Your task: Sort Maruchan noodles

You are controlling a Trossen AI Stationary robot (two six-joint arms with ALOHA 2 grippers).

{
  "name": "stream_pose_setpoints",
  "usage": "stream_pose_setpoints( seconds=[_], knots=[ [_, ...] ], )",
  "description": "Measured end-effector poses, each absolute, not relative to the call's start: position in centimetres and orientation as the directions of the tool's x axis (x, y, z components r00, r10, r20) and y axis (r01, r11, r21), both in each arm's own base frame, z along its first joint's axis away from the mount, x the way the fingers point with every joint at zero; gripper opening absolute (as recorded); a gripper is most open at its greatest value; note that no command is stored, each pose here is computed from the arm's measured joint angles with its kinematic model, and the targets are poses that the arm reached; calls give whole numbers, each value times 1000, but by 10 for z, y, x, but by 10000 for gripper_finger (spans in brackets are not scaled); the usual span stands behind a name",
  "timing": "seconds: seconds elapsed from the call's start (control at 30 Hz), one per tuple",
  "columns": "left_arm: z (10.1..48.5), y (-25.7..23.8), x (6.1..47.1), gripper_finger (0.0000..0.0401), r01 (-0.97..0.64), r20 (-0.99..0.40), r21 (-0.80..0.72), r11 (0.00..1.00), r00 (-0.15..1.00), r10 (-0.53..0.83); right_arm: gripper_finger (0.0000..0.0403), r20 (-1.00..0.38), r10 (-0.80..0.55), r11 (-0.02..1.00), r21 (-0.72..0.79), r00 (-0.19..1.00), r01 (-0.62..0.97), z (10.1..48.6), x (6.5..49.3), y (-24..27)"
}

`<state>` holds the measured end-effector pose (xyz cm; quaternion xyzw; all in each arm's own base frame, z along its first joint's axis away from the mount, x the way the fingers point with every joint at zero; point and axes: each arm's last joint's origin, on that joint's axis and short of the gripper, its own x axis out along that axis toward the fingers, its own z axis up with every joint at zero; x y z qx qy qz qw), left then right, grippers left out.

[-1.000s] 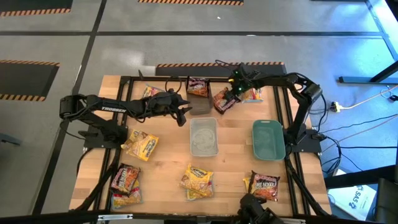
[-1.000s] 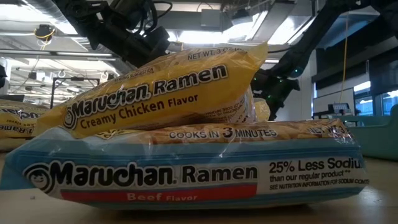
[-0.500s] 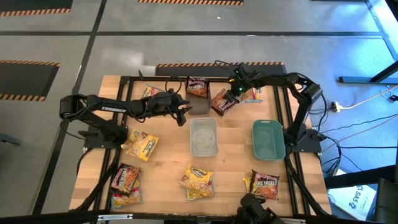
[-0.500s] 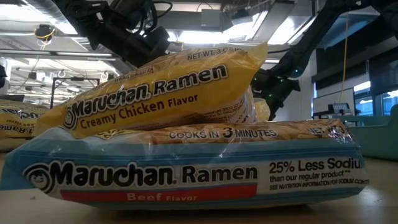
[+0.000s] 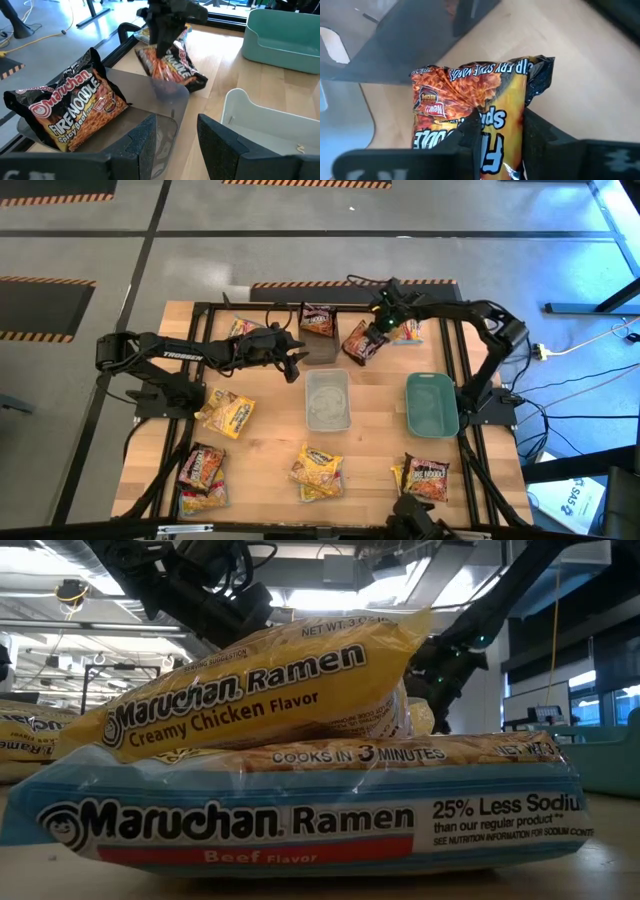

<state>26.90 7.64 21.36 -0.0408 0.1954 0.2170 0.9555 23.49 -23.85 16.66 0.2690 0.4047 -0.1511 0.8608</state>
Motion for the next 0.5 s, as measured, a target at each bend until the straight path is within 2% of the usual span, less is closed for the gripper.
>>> stream_pose_setpoints(
  seconds=[0.5],
  knots=[
    [214,76,269,135,-431,-391,7,902,829,399,75,-786,-71,833,292,614,470,220,210,-213]
  ],
)
